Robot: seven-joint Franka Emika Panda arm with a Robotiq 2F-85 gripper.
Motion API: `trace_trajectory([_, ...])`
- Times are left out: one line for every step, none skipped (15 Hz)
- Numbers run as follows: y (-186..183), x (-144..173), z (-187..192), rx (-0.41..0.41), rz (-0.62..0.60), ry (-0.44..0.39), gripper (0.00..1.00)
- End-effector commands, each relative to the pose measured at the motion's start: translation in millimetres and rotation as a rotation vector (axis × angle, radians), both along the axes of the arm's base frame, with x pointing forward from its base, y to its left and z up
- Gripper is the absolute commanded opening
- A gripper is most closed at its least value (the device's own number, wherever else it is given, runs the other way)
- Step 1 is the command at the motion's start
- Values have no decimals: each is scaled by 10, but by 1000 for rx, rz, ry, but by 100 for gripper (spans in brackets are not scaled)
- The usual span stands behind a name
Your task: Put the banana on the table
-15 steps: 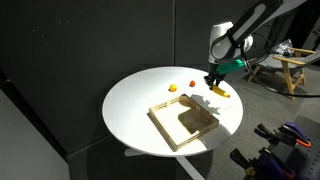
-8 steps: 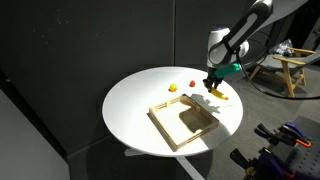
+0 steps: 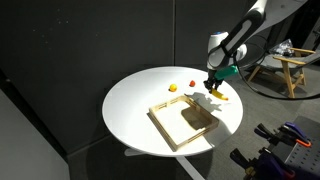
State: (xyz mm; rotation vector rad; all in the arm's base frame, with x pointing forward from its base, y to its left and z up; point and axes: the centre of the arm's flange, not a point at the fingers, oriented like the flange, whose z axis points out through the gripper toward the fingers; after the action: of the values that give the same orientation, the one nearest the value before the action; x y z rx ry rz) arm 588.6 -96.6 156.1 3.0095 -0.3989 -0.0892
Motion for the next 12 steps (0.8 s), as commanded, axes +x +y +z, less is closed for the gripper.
trace_trajectory([-84, 78, -101, 11, 21, -9, 16])
trace_trajectory([-77, 78, -149, 12, 24, -3, 16])
trace_trajectory([-68, 77, -192, 11, 27, 1, 16])
trace_trajectory([-62, 77, -236, 10, 28, 6, 16])
trace_trajectory([-59, 78, -280, 11, 29, 10, 16])
trace_trajectory([-57, 77, -326, 11, 28, 16, 16])
trace_trajectory([-58, 80, -366, 10, 28, 20, 16])
trace_trajectory([-60, 79, -408, 9, 28, 25, 16])
trace_trajectory([-62, 80, -442, 8, 28, 28, 16])
trace_trajectory([-65, 85, -476, 7, 28, 32, 16])
trace_trajectory([-66, 84, -504, 6, 28, 35, 16])
trace_trajectory([-70, 86, -529, 5, 27, 38, 16])
